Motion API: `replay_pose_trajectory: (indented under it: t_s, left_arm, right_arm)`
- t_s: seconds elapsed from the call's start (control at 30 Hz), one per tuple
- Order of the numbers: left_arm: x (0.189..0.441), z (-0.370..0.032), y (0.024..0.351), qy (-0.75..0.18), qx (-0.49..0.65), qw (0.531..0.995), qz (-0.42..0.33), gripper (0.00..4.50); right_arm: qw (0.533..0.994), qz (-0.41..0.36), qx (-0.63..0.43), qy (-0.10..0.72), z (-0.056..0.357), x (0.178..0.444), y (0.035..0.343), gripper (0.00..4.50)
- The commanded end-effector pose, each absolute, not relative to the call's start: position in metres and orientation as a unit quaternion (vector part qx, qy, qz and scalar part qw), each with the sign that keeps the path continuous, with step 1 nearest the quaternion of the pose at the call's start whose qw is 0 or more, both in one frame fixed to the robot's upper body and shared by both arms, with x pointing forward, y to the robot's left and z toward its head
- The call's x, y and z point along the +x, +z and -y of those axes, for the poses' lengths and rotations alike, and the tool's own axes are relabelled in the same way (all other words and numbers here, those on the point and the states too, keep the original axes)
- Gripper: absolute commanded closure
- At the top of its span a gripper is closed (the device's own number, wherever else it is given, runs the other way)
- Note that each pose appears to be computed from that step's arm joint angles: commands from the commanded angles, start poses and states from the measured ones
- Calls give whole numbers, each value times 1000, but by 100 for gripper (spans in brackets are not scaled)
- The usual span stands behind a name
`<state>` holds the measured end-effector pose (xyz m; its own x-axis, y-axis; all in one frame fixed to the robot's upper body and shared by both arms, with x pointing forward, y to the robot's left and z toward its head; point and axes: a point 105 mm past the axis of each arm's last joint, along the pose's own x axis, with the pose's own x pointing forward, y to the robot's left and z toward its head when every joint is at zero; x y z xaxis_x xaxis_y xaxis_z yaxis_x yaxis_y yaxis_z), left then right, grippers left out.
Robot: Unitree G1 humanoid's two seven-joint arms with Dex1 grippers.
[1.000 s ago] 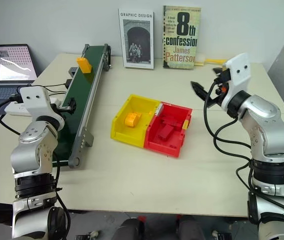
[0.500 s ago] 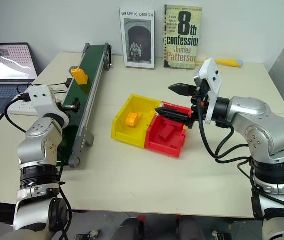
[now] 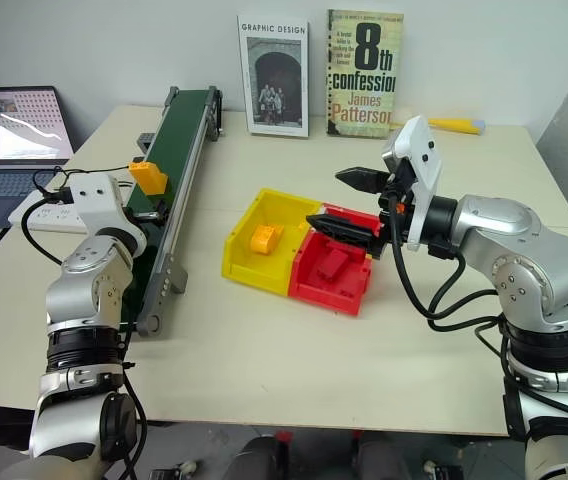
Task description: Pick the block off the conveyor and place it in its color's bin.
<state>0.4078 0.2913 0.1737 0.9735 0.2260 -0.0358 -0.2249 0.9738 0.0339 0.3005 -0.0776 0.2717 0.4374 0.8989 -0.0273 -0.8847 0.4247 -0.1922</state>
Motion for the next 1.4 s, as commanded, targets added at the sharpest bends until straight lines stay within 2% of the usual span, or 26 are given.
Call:
replay_pose_trajectory:
  t_s: [0.03,0.2,0.3,0.4,0.47,0.53,0.7,0.73,0.87,0.97,1.07,1.17,1.23,1.4]
  left_arm:
    - [410,-289,197,112,22,993,18,3]
    - [411,-289,197,111,18,993,22,3]
    - [409,-289,194,109,12,994,17,43]
    - [408,-290,189,114,9,993,5,112]
    - [406,-291,186,116,4,993,1,138]
    - [405,-291,186,115,1,993,1,183]
    - [402,-287,191,114,-11,993,7,287]
    - [402,-285,195,112,-12,994,10,296]
    - [410,-263,220,59,1,998,35,296]
    - [419,-213,240,-69,19,996,44,296]
    - [417,-162,245,-199,38,979,34,296]
    - [408,-121,236,-300,46,953,11,296]
    - [405,-106,222,-334,62,941,-9,296]
    - [412,-103,193,-331,95,938,-44,296]
  right_arm:
    - [843,68,-97,524,79,294,284,0]
    - [845,64,-103,522,81,294,282,0]
    - [845,62,-103,521,81,295,282,0]
    - [846,63,-103,520,82,295,282,0]
    - [846,64,-103,519,82,296,284,0]
    - [846,65,-103,519,82,296,284,0]
    - [847,64,-103,517,83,296,285,0]
    - [848,64,-104,515,84,296,285,0]
    - [852,56,-133,502,89,295,285,0]
    - [859,28,-200,470,100,298,279,0]
    - [853,12,-235,466,104,293,274,0]
    - [845,-1,-261,466,104,283,268,0]
    - [848,-5,-259,463,103,280,267,0]
    - [858,-7,-245,452,100,271,267,0]
